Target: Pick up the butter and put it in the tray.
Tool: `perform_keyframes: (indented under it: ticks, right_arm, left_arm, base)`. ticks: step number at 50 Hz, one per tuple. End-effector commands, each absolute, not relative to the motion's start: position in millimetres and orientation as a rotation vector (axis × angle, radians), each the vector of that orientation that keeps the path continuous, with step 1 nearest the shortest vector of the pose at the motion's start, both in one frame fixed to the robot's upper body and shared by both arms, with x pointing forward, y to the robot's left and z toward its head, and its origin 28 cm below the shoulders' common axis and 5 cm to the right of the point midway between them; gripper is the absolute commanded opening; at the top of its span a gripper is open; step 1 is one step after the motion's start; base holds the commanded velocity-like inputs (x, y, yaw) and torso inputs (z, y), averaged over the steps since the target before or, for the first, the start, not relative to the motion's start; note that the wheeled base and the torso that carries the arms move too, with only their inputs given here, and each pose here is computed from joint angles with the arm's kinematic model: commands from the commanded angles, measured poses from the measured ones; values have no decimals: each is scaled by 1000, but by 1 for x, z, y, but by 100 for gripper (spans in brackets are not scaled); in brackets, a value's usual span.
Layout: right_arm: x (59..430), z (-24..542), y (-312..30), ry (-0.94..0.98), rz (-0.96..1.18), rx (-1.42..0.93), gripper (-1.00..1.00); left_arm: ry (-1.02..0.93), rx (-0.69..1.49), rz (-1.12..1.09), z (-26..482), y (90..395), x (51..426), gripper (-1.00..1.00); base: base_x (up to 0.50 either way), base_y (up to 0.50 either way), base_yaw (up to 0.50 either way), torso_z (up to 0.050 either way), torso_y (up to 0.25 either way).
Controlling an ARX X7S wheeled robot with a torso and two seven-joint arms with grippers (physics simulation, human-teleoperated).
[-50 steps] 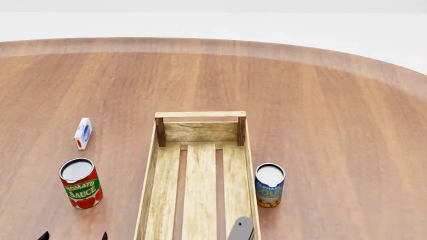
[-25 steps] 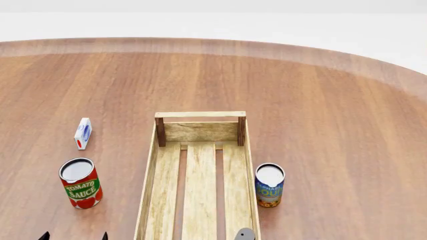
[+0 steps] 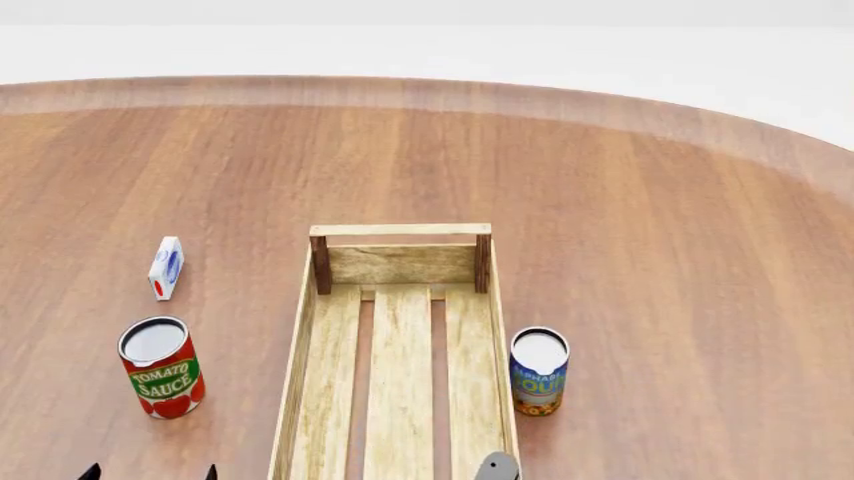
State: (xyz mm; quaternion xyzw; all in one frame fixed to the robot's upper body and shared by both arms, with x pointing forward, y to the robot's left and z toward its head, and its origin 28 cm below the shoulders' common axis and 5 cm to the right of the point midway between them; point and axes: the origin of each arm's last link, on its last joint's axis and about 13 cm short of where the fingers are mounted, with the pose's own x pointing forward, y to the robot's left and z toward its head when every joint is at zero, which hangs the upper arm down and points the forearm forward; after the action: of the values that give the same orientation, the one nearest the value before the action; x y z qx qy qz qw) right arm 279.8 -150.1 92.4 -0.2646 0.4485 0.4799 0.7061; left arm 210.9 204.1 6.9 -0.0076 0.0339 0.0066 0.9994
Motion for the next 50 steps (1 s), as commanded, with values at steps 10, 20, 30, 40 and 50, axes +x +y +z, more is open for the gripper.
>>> perform_keyframes:
  ticks: [10, 20, 30, 40, 50]
  right_arm:
    - [256, 145, -135, 856, 1101, -613, -100]
    - [247, 176, -134, 841, 1084, -650, -100]
    - [239, 195, -137, 828, 1061, -676, -100]
    - [234, 212, -141, 796, 1035, -671, -100]
    - [255, 213, -149, 711, 916, -561, -100]
  left_arm:
    - [69, -17, 16, 7, 204, 211, 100]
    - [71, -24, 18, 7, 205, 211, 100]
    - [73, -29, 21, 6, 205, 211, 100]
    - [75, -28, 20, 6, 205, 211, 100]
    - [75, -27, 19, 5, 205, 211, 100]
  base:
    - [0, 0, 1, 0, 0]
    - [0, 0, 0, 0, 0]
    - [0, 0, 0, 0, 0]
    - [0, 0, 0, 0, 0]
    - [0, 0, 0, 0, 0]
